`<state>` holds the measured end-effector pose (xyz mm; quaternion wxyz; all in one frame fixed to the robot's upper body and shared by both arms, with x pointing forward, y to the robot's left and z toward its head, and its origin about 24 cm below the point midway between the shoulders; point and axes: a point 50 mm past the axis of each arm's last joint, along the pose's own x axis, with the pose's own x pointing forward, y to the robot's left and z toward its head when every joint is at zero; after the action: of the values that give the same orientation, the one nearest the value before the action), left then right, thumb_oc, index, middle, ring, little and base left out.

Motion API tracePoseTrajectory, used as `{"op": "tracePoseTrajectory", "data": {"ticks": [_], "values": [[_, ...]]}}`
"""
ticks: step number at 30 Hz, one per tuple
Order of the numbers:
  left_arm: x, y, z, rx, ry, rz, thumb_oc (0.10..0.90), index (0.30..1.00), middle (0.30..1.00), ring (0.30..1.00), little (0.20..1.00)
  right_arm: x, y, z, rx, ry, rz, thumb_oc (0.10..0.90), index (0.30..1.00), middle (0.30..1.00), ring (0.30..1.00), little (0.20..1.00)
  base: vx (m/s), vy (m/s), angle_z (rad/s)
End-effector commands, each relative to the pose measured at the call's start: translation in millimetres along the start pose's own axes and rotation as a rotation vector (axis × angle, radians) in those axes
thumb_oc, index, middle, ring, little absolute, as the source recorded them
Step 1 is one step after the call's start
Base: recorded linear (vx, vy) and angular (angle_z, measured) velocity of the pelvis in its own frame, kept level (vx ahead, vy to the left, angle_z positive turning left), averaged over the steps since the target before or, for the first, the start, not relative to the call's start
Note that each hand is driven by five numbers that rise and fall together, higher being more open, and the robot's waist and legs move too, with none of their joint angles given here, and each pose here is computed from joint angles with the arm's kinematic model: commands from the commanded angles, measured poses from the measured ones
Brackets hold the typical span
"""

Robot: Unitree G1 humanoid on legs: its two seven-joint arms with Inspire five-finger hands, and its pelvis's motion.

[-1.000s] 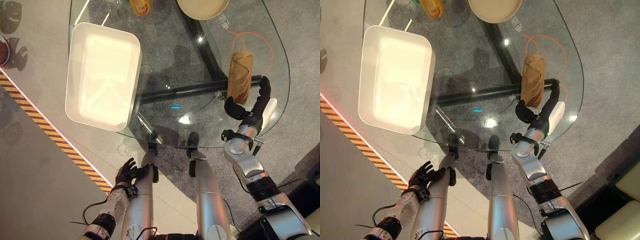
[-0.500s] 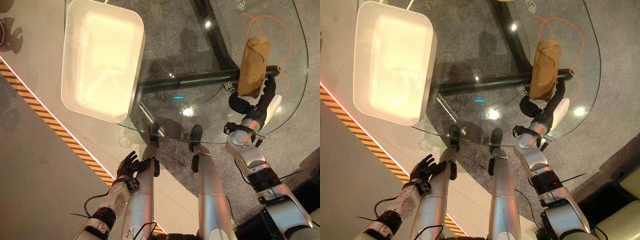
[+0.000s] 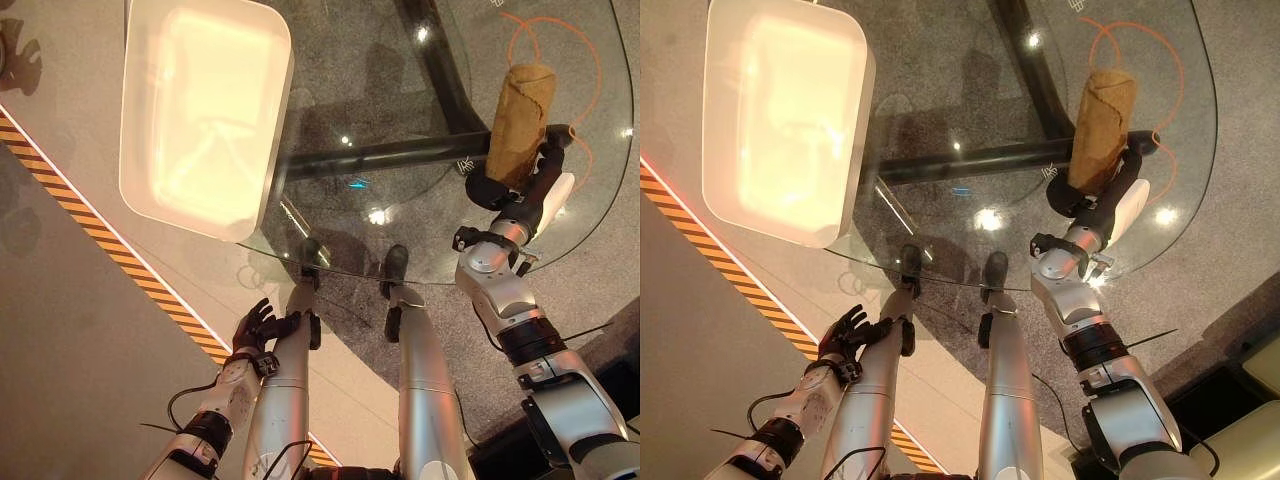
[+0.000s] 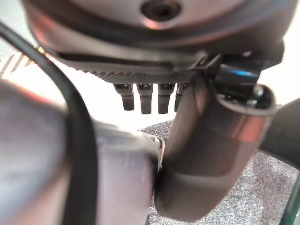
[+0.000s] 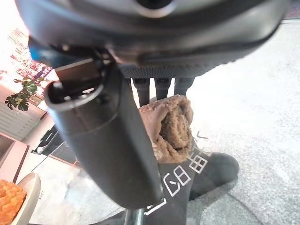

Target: Wipe the table with a cloth and put it in the basket.

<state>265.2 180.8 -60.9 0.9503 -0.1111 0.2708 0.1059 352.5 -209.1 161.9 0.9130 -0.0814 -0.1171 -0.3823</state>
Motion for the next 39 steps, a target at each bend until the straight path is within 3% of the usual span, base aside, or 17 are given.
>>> {"op": "tracePoseTrajectory", "data": {"ticks": [1, 2, 3, 4, 5, 6, 32, 39], "values": [[-10.8, 10.9, -31.5, -0.009, 0.1, 0.048, 0.8, 0.9, 0.9, 0.9, 0.9, 17.5, -24.8, 22.1, 0.028, -0.13, -0.093, 0.759, 0.865, 0.865, 0.865, 0.859, 0.0, 0.0, 0.0], [-10.8, 10.9, -31.6, -0.009, 0.101, 0.048, 0.8, 0.9, 0.9, 0.9, 0.9, 18.0, -25.0, 22.7, 0.028, -0.131, -0.096, 0.756, 0.862, 0.862, 0.862, 0.856, 0.0, 0.0, 0.0], [-11.1, 11.0, -32.2, -0.008, 0.103, 0.047, 0.8, 0.9, 0.9, 0.9, 0.9, 19.6, -25.9, 24.4, 0.033, -0.13, -0.104, 0.698, 0.813, 0.813, 0.813, 0.798, 0.0, 0.0, 0.0], [-11.3, 11.4, -33.3, -0.008, 0.105, 0.048, 0.8, 0.9, 0.9, 0.9, 0.9, 21.1, -26.5, 25.6, 0.034, -0.124, -0.11, 0.377, 0.538, 0.538, 0.538, 0.477, 0.0, 0.0, 0.0], [-11.2, 11.6, -33.3, -0.007, 0.106, 0.049, 0.8, 0.9, 0.9, 0.9, 0.9, 21.7, -26.1, 26.2, 0.034, -0.118, -0.112, 0.171, 0.361, 0.361, 0.361, 0.271, 0.0, 0.0, 0.0], [-11.1, 11.1, -33.1, -0.007, 0.105, 0.048, 0.8, 0.9, 0.9, 0.9, 0.9, 22.3, -26.2, 26.2, 0.031, -0.113, -0.112, 0.1, 0.3, 0.3, 0.3, 0.2, 0.0, 0.0, 0.0], [-11.8, 4.7, -32.6, -0.036, 0.102, 0.033, 0.8, 0.9, 0.9, 0.9, 0.9, 21.1, -26.3, 26.1, 0.027, -0.13, -0.099, 0.1, 0.3, 0.3, 0.3, 0.2, 0.0, 0.005, 0.0], [-12.4, 5.5, -30.8, -0.044, 0.091, 0.038, 0.8, 0.9, 0.9, 0.9, 0.9, 12.1, -7.9, 45.6, 0.0, -0.238, 0.098, 0.1, 0.3, 0.3, 0.3, 0.2, 0.0, 0.0, 0.0]]}}
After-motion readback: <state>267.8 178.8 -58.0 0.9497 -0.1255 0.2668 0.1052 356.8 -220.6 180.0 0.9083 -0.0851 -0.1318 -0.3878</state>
